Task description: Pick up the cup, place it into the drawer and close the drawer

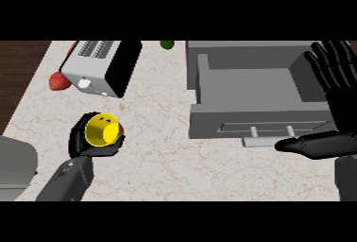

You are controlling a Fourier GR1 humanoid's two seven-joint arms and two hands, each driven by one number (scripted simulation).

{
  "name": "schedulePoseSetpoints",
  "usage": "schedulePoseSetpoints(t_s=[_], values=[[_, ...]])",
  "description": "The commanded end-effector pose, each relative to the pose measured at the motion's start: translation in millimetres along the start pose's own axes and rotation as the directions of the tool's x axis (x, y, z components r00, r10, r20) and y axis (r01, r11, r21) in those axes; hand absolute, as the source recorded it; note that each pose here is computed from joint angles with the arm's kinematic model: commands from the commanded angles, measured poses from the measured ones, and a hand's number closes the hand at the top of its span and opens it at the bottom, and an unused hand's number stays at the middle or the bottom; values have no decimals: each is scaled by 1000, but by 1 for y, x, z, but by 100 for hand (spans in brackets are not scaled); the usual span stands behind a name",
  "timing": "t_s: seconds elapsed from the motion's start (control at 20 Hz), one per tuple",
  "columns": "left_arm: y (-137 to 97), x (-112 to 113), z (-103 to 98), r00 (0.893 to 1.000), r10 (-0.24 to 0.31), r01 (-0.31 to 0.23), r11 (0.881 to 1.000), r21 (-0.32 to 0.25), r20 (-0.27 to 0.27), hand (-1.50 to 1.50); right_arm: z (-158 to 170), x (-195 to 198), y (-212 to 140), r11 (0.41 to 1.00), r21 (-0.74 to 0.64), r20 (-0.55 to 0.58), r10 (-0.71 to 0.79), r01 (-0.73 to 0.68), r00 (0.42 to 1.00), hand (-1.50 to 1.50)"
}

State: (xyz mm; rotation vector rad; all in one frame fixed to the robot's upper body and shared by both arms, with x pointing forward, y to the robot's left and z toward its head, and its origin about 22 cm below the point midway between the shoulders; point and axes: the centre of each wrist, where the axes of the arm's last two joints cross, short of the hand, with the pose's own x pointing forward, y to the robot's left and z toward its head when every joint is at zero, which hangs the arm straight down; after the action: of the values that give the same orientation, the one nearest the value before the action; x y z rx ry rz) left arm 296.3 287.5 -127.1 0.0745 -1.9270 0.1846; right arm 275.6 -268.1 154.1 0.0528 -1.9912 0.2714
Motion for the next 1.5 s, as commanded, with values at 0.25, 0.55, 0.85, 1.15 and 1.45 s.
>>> schedulePoseSetpoints(t_s=[0.25, 0.55, 0.85, 1.15, 1.45], values=[[-49, 27, -64, 976, 146, -115, 976, -187, 159, 150, 12, 2, -4, 999, -8, -17, 33, -33, 999, -150], [-120, 76, -125, 963, 190, -126, 944, -305, 191, 150, 10, -4, -4, 999, -36, -17, 15, -16, 1000, -150], [-180, 138, -156, 962, 187, -104, 926, -362, 201, 150, 8, -6, -4, 998, -63, -6, 31, -31, 1000, -150], [-238, 204, -184, 971, 132, -49, 925, -377, 198, 150, 12, -11, -18, 999, -33, -24, 38, -39, 999, -150], [-286, 239, -205, 993, 18, 25, 932, -361, 117, 150, 10, -10, 10, 999, -21, -10, 26, -26, 1000, -150]])
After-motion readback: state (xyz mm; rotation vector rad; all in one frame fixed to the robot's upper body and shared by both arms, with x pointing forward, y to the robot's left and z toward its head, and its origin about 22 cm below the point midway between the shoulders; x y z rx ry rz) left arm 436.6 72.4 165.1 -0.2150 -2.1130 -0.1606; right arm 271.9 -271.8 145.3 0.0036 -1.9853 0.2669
